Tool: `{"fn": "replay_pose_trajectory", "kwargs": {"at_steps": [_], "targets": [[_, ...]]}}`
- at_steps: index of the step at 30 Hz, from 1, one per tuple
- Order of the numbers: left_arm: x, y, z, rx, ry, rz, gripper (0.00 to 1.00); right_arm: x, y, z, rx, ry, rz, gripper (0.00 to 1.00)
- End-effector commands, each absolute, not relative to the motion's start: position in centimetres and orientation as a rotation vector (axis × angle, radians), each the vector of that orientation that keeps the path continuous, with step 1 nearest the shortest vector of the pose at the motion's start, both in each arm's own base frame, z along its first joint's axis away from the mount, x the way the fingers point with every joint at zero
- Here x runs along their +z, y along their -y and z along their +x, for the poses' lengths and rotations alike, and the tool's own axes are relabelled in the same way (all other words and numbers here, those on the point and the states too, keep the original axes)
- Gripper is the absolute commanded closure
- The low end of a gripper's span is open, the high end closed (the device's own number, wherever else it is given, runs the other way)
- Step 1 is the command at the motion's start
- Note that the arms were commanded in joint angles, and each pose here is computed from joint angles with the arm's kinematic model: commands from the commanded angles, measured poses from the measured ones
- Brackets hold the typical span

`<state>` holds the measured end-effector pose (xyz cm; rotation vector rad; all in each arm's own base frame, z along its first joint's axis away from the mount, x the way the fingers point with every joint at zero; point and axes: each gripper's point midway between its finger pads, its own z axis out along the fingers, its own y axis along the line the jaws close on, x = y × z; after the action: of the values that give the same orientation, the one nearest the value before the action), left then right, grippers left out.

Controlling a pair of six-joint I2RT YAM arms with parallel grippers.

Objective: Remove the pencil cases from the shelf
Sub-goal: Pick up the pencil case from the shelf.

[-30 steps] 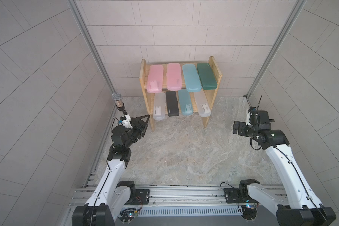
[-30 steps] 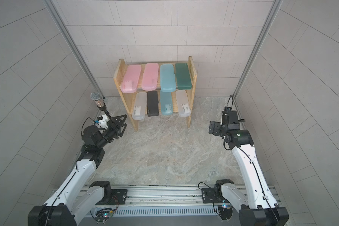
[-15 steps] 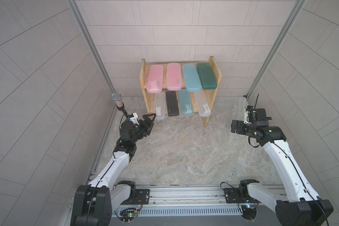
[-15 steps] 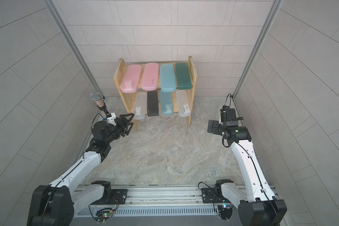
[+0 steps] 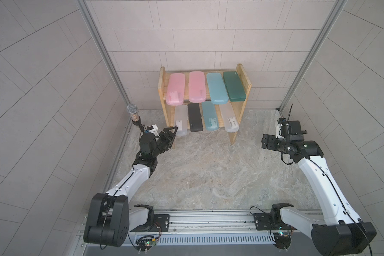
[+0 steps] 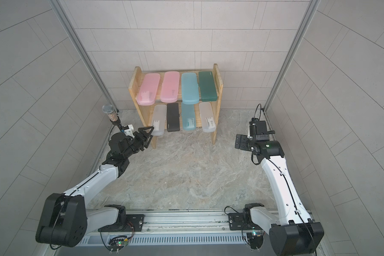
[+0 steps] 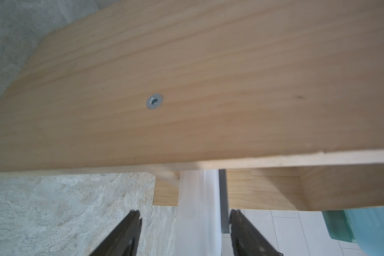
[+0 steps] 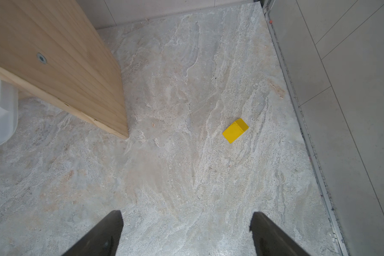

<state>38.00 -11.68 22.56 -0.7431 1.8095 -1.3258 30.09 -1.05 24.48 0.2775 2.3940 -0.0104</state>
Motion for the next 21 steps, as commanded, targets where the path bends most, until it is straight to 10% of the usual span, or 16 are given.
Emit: {"fn": "replay_pose_trajectory", "kwargs": {"at_steps": [1, 21], "targets": [[24.9, 11.8, 38.7, -1.341, -1.741, -0.685, 0.35, 24.8, 1.0, 29.6, -0.012, -2.388, 0.277, 0.07], [24.0, 11.7, 37.6, -1.355, -1.735, -0.701, 0.91, 26.2, 1.2, 28.4, -0.031, -2.36, 0.272, 0.08]]}}
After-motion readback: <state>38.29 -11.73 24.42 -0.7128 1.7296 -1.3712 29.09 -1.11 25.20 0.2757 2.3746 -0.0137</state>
